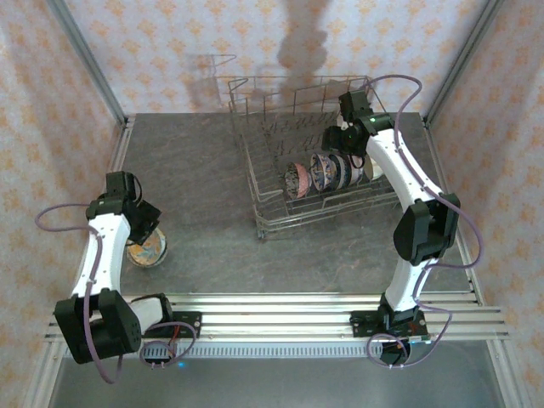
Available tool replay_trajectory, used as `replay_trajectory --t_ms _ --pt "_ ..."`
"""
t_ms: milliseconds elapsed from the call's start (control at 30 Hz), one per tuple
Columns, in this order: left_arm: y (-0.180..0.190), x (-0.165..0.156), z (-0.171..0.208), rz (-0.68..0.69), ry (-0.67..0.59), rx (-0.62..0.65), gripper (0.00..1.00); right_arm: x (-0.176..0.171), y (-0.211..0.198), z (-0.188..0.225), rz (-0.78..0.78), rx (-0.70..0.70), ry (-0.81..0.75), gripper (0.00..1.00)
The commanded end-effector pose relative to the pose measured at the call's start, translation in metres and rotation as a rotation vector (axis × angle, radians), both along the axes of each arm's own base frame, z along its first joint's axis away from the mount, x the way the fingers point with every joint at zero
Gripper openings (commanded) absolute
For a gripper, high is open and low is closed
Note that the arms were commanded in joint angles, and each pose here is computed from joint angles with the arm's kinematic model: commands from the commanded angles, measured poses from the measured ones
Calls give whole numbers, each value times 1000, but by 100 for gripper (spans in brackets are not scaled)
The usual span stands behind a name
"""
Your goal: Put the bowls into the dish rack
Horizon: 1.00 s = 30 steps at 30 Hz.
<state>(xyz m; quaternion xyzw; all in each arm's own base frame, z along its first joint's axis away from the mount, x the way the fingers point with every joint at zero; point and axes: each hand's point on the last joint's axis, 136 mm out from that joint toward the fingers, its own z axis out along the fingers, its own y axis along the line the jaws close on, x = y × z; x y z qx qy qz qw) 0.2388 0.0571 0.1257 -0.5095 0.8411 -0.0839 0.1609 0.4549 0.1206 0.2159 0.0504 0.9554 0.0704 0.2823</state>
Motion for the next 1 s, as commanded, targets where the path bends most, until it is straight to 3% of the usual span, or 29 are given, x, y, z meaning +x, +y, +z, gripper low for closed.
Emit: replay_trajectory --t_ms 0,600,967 --pt "-6 -2 23 24 -62 -35 0 2 8 24 6 66 -63 70" --pt "-12 -5 41 -3 -130 -26 0 -10 27 16 66 107 -20 67" --pt "-25 19 86 34 -305 -18 0 -13 40 43 113 127 -82 66"
